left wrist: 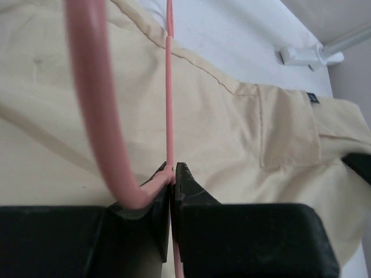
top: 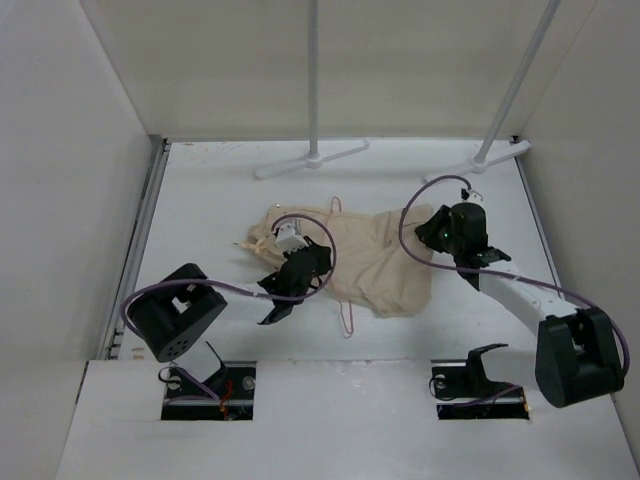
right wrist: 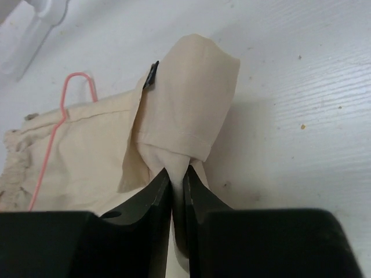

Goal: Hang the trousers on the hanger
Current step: Place trousers on hanger

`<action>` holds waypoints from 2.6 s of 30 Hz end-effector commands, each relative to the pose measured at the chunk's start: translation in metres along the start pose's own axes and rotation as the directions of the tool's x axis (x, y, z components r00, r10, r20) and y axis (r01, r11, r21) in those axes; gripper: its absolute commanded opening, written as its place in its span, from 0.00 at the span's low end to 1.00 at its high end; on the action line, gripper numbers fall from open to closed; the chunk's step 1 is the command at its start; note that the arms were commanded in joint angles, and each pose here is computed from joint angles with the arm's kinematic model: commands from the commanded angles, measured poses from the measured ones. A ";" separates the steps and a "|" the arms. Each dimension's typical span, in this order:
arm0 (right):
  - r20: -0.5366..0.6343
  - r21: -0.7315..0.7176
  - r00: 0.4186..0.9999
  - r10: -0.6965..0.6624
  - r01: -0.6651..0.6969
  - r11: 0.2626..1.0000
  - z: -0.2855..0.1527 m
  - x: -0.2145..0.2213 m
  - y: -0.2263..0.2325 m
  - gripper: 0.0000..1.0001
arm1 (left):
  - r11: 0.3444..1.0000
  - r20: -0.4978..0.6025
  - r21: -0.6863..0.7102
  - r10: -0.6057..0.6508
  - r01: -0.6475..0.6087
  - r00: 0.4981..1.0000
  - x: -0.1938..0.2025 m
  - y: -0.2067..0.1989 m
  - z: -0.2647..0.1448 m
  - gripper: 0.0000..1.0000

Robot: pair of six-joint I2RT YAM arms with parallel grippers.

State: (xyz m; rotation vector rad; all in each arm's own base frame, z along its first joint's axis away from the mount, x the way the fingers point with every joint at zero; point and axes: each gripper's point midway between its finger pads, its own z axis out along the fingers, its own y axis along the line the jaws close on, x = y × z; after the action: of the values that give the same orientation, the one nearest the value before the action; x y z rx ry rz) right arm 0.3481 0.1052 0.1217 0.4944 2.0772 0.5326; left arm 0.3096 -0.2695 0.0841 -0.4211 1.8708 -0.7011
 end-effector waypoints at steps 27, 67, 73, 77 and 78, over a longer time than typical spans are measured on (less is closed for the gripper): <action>0.142 -0.465 0.980 -0.139 0.190 0.865 -0.169 0.018 0.122 0.19 | 0.868 0.062 0.303 0.394 -0.393 0.917 -0.104 -0.186 -0.068 0.05; 0.187 -0.816 0.982 -0.007 0.160 0.556 -0.228 0.015 0.288 0.19 | 0.847 0.137 0.441 0.264 -0.297 0.955 -0.182 -0.281 -0.114 0.07; 0.174 -0.812 0.984 0.027 0.128 0.569 -0.229 0.009 0.278 0.11 | 0.858 0.158 0.429 0.236 -0.282 0.959 -0.197 -0.271 -0.117 0.28; 0.184 -0.805 0.982 0.048 0.123 0.581 -0.225 -0.003 0.272 0.09 | 0.854 0.180 0.447 0.207 -0.268 0.962 -0.208 -0.269 -0.126 0.49; 0.186 -0.804 0.981 0.051 0.122 0.582 -0.224 -0.005 0.272 0.08 | 0.852 0.184 0.451 0.202 -0.265 0.962 -0.210 -0.270 -0.128 0.54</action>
State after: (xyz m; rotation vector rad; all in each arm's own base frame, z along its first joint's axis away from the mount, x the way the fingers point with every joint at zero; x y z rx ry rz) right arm 0.1991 0.2973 0.3348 -0.0841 1.5956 1.2115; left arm 0.2730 -0.3322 0.4084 0.1211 1.6289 -0.8400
